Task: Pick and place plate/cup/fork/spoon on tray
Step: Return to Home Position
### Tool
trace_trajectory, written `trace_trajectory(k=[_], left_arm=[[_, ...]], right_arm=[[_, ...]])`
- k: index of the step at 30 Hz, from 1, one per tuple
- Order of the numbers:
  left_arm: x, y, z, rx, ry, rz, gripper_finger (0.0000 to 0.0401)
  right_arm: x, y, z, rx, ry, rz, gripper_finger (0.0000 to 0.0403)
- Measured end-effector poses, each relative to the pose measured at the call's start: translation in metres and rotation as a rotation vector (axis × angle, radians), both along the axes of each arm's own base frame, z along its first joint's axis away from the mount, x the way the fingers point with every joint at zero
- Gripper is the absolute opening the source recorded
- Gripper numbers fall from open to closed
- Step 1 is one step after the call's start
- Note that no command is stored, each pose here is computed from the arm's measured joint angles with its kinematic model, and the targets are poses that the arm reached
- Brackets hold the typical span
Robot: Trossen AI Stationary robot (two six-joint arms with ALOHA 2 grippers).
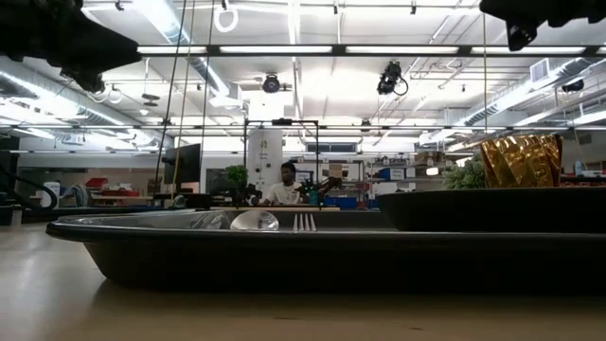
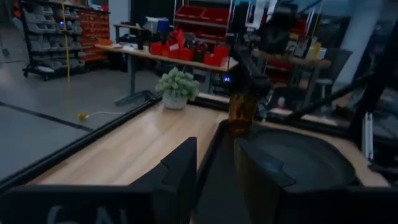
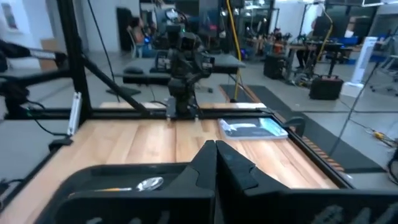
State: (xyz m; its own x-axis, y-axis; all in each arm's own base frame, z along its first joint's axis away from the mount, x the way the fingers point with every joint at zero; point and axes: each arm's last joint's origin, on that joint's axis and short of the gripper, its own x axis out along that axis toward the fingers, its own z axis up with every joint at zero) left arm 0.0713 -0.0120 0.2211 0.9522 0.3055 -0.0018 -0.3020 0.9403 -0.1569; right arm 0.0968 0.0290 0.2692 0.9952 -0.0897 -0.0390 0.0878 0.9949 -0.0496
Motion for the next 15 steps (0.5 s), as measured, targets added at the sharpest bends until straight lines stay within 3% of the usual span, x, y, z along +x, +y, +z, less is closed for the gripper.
trace_trajectory(k=[7,15], left_arm=[[0.012,-0.008,-0.020,-0.001,-0.089,-0.108,0.0116],[0.020,-0.007,-0.042,-0.010,-0.129,-0.081,0.0115]], right_arm=[[-0.009,-0.006,-0.006,0.012,-0.104,0.010,0.0006],[-0.010,-0.005,-0.005,-0.012,-0.129,0.120,0.0007]])
